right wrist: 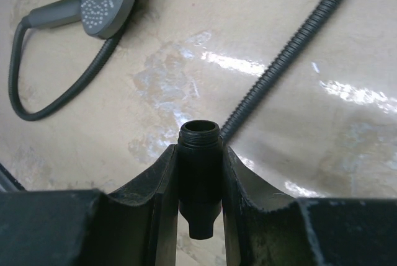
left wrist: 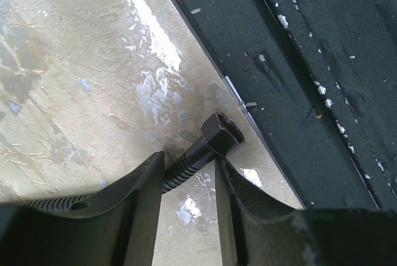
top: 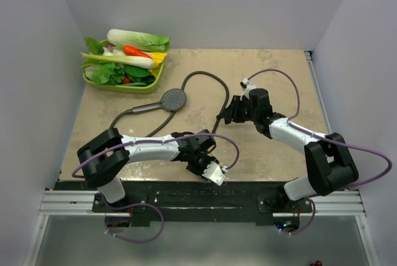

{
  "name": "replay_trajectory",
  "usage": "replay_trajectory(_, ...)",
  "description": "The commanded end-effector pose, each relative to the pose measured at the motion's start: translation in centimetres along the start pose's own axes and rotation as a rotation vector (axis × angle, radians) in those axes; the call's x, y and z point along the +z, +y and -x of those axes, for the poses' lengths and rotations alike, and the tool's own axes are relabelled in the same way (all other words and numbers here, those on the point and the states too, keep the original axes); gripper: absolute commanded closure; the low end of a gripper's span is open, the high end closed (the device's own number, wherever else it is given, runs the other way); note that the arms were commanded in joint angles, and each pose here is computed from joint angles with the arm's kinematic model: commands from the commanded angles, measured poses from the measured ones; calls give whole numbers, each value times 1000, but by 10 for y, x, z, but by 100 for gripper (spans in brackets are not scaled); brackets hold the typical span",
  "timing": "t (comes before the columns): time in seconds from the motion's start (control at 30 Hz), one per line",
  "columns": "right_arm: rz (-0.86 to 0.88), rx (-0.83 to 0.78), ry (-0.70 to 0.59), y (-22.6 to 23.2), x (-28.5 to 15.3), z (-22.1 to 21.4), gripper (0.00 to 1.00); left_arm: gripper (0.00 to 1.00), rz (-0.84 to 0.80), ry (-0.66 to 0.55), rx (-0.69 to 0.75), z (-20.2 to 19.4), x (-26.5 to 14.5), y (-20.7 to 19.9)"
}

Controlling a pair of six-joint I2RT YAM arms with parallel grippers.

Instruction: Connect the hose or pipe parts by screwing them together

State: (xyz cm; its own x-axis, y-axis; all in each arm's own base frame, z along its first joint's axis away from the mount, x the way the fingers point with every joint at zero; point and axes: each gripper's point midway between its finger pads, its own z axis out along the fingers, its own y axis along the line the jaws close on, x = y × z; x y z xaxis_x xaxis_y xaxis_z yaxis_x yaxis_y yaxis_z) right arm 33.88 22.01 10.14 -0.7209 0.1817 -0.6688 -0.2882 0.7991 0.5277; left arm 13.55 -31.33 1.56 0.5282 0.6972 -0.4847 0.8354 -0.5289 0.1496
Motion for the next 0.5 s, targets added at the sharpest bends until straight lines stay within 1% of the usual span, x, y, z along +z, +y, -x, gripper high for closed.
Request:
replay_trajectory(0.0,-59,-12,50,-23,-8,-23,100,58,-24,79,-50,-27,4,-13)
replay_trajectory(0.13,-61,17,92,-32,-4,-44,100,58,-20,79,-53,-28,5,-11)
replay_trajectory(0.3,-17,42,140,-32,17,-57,100,58,-7,77,-55,-26,4,-5)
replay_trajectory(0.47,22,66,157,-23,41,-60,100,53,-2,81,-58,-26,4,-2)
